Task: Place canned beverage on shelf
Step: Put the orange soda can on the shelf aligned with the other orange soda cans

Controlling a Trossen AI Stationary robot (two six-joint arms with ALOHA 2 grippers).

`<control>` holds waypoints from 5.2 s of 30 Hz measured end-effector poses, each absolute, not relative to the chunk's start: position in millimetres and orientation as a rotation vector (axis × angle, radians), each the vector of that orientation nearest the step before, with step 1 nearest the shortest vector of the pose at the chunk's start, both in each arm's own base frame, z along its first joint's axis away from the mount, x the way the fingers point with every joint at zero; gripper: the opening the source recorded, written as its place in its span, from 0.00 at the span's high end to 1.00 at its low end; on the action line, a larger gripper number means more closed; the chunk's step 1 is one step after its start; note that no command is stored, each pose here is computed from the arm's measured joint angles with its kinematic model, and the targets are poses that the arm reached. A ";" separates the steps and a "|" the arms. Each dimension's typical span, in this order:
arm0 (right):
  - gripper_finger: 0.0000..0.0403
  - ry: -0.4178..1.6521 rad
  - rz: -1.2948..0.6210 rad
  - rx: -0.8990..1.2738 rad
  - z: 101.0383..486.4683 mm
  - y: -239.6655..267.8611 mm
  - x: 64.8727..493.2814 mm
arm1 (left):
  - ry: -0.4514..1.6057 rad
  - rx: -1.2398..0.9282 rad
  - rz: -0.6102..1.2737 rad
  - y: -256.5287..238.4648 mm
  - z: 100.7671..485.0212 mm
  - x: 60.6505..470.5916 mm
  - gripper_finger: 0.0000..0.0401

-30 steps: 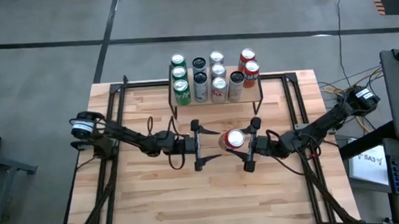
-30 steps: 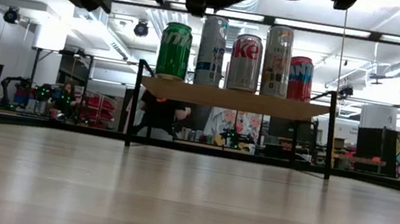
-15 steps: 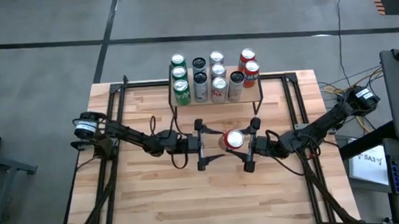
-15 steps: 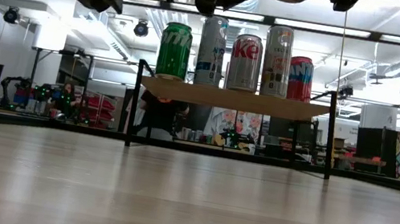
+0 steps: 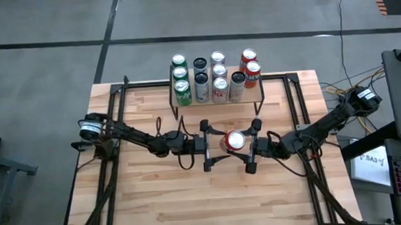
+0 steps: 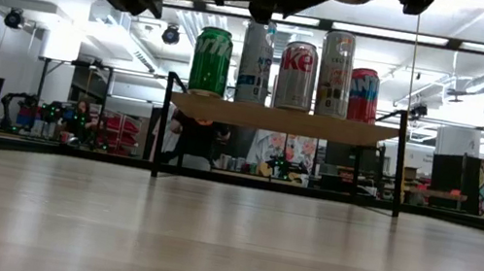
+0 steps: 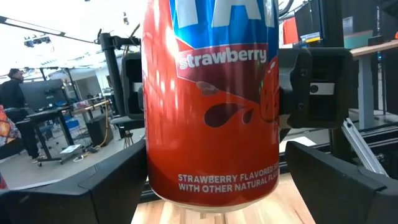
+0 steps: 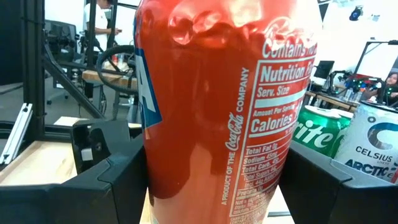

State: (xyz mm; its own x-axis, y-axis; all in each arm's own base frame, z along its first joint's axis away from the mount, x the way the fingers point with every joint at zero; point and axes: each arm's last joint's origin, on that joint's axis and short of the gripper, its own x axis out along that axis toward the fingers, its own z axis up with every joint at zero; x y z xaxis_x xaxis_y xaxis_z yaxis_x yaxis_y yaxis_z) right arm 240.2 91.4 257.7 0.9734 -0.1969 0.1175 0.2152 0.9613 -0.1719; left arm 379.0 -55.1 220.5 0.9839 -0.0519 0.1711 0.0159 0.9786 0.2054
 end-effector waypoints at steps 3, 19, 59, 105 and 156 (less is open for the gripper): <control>0.32 -0.100 -0.208 -0.185 257.7 91.4 240.2 | -0.177 0.205 -0.034 -55.2 220.7 380.1 0.12; 0.25 -0.082 -0.204 -0.190 255.2 91.9 240.8 | -0.174 0.202 -0.028 -55.1 220.6 380.0 0.29; 0.30 0.061 -0.311 -0.120 314.3 91.0 247.1 | -0.132 0.220 0.130 -50.2 209.1 372.2 0.29; 0.30 0.458 -0.432 -0.155 367.6 50.6 207.1 | -0.188 0.185 0.123 -46.4 251.6 317.0 0.05; 0.30 0.335 -0.452 -0.100 308.8 -72.3 155.3 | -0.335 0.165 0.300 -26.0 302.3 223.2 0.05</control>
